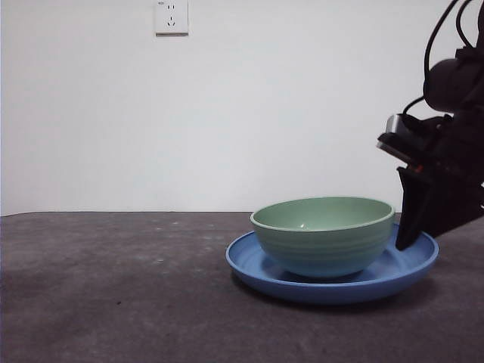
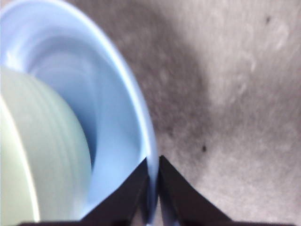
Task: Place the green bowl on the blue plate
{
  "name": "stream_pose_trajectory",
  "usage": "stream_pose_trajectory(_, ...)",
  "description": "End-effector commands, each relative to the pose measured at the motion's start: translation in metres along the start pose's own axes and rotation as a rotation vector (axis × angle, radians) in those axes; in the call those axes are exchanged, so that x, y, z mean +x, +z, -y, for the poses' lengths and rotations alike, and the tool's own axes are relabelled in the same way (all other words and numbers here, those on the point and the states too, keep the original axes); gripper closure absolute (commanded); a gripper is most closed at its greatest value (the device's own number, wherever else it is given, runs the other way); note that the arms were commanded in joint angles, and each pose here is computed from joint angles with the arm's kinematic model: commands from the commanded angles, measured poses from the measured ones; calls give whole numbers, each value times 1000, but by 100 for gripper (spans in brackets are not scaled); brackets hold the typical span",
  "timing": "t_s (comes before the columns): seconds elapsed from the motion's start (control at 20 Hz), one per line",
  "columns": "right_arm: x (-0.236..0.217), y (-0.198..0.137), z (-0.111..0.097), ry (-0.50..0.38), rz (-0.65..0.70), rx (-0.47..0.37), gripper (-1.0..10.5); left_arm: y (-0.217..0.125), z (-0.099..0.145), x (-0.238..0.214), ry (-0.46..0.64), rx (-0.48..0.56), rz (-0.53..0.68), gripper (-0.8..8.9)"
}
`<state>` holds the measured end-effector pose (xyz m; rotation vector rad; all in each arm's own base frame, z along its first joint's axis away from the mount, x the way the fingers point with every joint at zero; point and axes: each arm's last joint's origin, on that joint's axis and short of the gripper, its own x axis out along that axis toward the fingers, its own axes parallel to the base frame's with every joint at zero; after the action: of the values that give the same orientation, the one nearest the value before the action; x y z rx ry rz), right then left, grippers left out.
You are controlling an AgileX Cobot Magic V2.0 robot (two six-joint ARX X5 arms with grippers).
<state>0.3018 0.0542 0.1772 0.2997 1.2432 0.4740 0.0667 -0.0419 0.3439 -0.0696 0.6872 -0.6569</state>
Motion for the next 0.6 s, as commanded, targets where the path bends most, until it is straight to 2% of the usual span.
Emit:
stream_pose_trajectory(0.05, -1, 6, -9, 41, -4, 13, 933, 4, 2, -3, -11, 9, 19, 188)
stream_pose_trajectory(0.25, 6, 6, -28, 77, -25, 24, 934, 4, 2, -3, -11, 9, 19, 188)
stream_pose_trajectory(0.6, 23, 2, -69, 141, -21, -5, 934, 4, 2, -3, -11, 13, 19, 188)
